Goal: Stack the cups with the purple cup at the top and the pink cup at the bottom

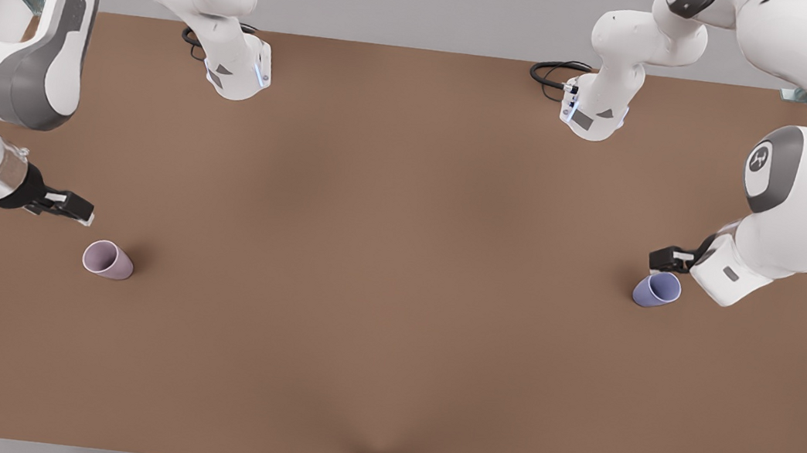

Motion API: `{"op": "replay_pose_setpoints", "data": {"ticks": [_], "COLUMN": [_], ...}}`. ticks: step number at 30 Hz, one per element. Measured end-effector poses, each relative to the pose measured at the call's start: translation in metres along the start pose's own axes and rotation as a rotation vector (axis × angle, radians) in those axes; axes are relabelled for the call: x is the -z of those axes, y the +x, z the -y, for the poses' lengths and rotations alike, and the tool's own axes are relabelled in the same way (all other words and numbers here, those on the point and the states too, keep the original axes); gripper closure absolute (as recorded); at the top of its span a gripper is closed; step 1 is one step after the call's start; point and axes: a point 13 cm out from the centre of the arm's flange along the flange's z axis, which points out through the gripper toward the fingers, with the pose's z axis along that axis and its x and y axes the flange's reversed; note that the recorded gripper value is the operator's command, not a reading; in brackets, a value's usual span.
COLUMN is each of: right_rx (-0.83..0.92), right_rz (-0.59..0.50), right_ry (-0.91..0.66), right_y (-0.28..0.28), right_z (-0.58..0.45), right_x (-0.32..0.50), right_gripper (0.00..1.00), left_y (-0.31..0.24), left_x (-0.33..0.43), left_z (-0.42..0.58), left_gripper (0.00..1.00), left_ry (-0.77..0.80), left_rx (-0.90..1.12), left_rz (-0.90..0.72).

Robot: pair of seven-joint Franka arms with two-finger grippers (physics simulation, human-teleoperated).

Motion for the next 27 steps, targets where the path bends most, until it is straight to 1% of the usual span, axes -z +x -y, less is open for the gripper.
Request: {"op": "replay_pose_setpoints", "data": {"ticks": [3,5,12,15,18,20,24,27], "right_rx": [0.027,0.002,-0.086,-0.090,-0.089,-0.074,-0.040,-0.016], "right_rz": [0.001,-0.012,-0.047,-0.049,-0.080,-0.074,-0.070,-0.044], "right_ry": [0.009,0.015,0.021,0.028,0.050,0.057,0.043,0.035], "right_y": [0.005,0.007,-0.046,-0.056,-0.063,-0.071,-0.038,-0.026], "right_z": [-0.017,0.000,0.084,0.111,0.140,0.147,0.148,0.156], "right_x": [-0.009,-0.032,-0.134,-0.169,-0.223,-0.243,-0.260,-0.262], "right_gripper": [0.00,0.00,0.00,0.00,0.00,0.00,0.00,0.00], "left_y": [-0.003,-0.005,-0.010,-0.010,-0.010,-0.010,-0.009,-0.008], "left_x": [0.000,-0.002,-0.013,-0.015,-0.018,-0.019,-0.019,-0.021], "left_z": [-0.001,-0.001,-0.002,-0.004,-0.005,-0.005,-0.006,-0.006], "left_gripper": [0.00,0.00,0.00,0.00,0.00,0.00,0.00,0.00], "left_ry": [-0.001,-0.002,-0.002,-0.003,-0.004,-0.004,-0.005,-0.005], "left_rx": [0.010,0.016,0.032,0.040,0.046,0.049,0.055,0.059], "left_rz": [0.010,0.012,-0.001,-0.005,-0.011,-0.013,-0.018,-0.024]}}
